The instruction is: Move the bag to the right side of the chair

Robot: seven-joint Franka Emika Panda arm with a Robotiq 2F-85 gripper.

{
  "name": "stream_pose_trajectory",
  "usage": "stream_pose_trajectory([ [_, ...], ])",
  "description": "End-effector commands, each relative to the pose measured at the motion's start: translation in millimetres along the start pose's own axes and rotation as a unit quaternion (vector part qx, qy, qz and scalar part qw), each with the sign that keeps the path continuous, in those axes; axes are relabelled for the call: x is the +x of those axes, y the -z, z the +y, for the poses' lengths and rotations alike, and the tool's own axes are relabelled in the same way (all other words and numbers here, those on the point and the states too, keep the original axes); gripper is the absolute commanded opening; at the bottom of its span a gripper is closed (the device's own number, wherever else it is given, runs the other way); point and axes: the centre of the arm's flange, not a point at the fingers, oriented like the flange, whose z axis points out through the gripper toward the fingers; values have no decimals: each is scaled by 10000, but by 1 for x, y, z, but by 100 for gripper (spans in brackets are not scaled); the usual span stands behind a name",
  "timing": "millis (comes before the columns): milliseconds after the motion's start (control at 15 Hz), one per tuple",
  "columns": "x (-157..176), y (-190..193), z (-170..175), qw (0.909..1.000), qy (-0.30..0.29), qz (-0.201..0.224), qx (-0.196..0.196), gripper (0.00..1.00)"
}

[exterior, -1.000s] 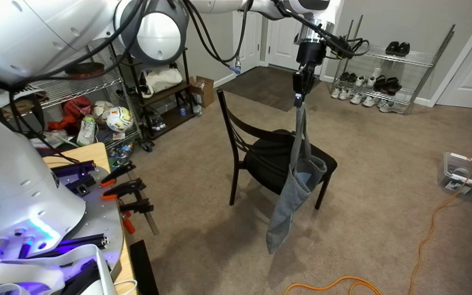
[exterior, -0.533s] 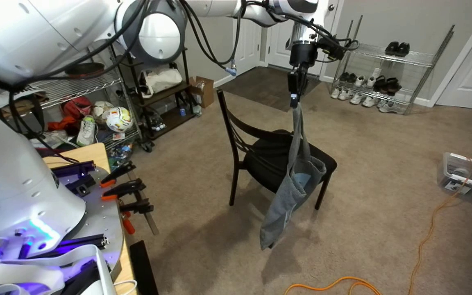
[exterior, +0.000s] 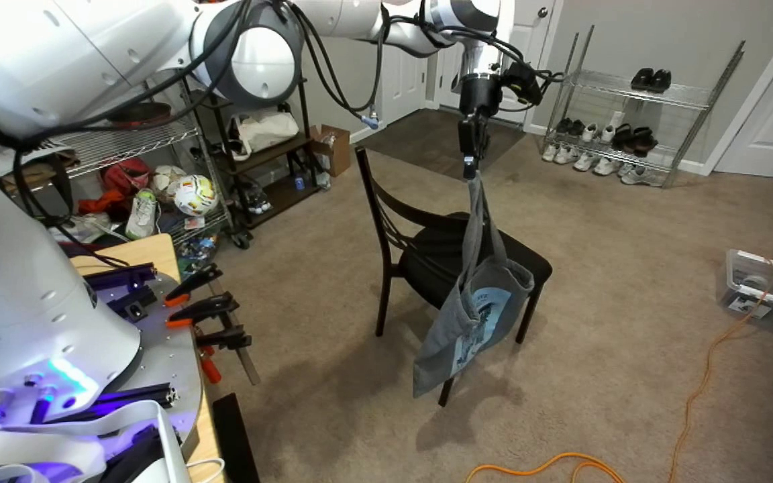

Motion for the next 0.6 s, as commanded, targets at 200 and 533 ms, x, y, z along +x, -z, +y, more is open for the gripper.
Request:
stream_pose_trajectory([
  [200, -2, -7, 3, 9997, -69, -152, 184, 2],
  [533, -10, -20, 9, 9977, -366, -432, 379, 2],
])
